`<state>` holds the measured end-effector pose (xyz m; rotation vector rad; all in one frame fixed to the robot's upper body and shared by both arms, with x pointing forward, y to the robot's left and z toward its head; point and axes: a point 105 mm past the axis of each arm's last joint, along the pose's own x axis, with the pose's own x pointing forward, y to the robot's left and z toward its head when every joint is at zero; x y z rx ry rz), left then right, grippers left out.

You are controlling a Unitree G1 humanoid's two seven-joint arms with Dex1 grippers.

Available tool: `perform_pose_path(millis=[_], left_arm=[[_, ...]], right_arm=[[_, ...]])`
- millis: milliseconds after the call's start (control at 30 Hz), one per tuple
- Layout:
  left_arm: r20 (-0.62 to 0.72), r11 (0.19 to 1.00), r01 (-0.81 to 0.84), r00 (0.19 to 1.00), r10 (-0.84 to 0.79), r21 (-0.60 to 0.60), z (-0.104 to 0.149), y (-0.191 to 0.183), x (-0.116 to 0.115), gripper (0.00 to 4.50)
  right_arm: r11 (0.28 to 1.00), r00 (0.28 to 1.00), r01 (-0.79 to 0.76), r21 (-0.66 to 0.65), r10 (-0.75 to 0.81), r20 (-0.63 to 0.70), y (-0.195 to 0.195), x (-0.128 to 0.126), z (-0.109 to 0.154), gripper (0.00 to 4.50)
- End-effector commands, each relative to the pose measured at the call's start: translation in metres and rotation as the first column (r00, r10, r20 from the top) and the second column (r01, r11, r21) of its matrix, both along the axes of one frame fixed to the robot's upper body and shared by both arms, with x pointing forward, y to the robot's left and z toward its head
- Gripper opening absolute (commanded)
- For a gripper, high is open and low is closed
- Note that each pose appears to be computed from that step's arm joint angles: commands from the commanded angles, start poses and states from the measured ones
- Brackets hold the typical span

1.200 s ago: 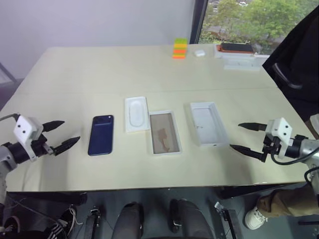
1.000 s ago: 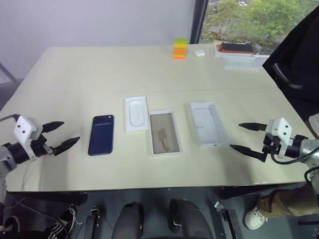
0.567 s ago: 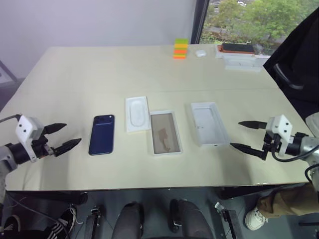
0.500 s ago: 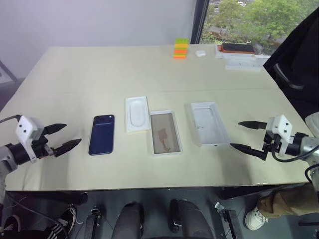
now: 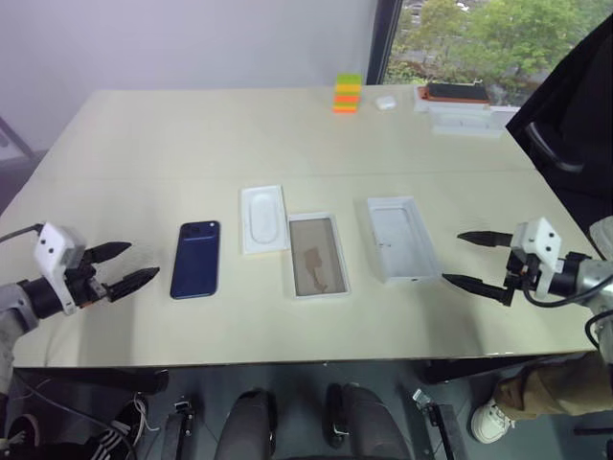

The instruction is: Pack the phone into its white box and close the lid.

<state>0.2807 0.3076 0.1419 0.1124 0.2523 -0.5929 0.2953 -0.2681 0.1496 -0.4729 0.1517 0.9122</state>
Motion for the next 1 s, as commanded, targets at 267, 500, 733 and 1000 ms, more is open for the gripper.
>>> perform_pose_path(millis=[267,500,733,1000], left_arm=[[0.078,0.981,-0.142,0.985,0.153,-0.13,0.037,-0.054,0.054,4.5],[-0.094,0.942,-0.243,0.969,0.227,-0.231,0.017,-0.104,0.087,4.5],[-0.156,0.929,-0.249,0.965,0.213,-0.272,0.013,-0.133,0.104,4.5],[-0.275,0.887,-0.323,0.932,0.238,-0.329,0.007,-0.141,0.111,4.5]], right_arm=[[0.995,0.988,-0.096,-0.031,0.099,0.115,0.045,0.017,0.038,4.48],[0.976,0.96,-0.216,-0.027,0.217,0.179,0.09,0.017,0.052,4.48],[0.976,0.961,-0.216,-0.006,0.214,0.174,0.099,0.019,0.043,4.48],[0.98,0.963,-0.199,-0.016,0.199,0.182,0.094,0.021,0.042,4.48]])
